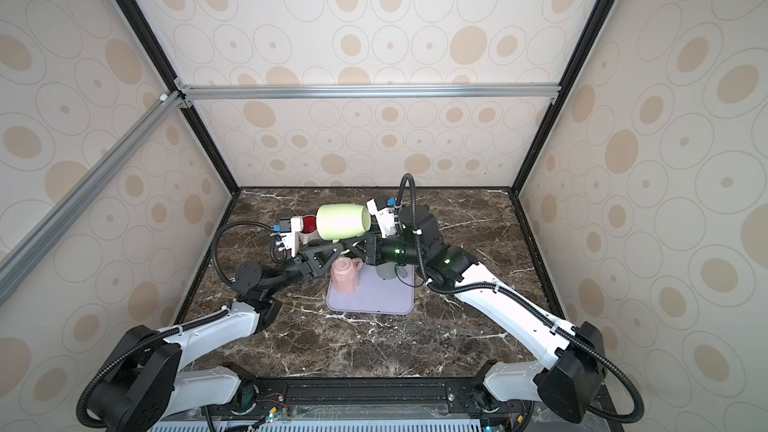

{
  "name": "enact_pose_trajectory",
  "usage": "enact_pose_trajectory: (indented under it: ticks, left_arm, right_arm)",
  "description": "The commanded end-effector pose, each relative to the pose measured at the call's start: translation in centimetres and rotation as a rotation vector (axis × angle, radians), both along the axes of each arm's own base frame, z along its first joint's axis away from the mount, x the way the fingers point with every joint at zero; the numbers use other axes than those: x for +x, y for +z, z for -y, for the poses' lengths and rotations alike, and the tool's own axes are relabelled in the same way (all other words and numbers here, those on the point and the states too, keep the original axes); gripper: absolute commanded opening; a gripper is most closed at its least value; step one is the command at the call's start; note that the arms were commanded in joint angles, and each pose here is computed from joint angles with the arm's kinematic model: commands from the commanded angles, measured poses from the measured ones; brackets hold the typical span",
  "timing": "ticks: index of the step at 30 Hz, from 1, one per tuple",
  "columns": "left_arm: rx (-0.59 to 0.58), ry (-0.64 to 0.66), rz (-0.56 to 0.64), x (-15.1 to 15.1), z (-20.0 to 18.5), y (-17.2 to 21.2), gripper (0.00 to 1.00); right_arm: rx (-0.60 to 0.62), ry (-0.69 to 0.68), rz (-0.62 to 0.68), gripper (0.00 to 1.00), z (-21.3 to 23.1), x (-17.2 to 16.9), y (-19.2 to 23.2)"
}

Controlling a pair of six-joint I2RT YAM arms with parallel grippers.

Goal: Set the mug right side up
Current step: 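Move the left gripper to the light-green mug and grasp its body, then open the right gripper, leaving the upright mug in the left gripper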

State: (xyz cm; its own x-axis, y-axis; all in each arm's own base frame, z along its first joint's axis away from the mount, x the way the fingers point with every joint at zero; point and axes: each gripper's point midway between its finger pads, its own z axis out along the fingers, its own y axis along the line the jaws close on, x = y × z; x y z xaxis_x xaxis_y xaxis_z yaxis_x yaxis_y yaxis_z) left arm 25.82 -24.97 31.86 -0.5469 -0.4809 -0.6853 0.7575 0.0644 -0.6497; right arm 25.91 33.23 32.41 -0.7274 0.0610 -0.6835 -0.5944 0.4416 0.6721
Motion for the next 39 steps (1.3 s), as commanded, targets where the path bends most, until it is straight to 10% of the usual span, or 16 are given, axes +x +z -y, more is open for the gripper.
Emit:
enact_pose_trajectory:
  ticks: [1,14,18,39]
  left_arm:
    - [-0.056,-0.049,0.101,-1.3,0.1,3.3,0.49]
    - [-0.012,-0.013,0.070,0.0,0.4,2.6,0.31]
    - [-0.006,-0.014,0.061,0.1,0.6,2.5,0.00]
    - [0.055,0.071,0.011,1.5,0.2,1.1,0.00]
  right_arm:
    - [0.096,0.020,0.095,0.00,-0.3,0.3,3.6]
    - [0.085,0.018,0.070,0.00,-0.2,0.4,2.4]
    - [0.081,0.011,0.062,0.00,-0.1,0.7,2.0]
    - [0.049,-0.023,0.030,0.02,0.1,1.3,0.2]
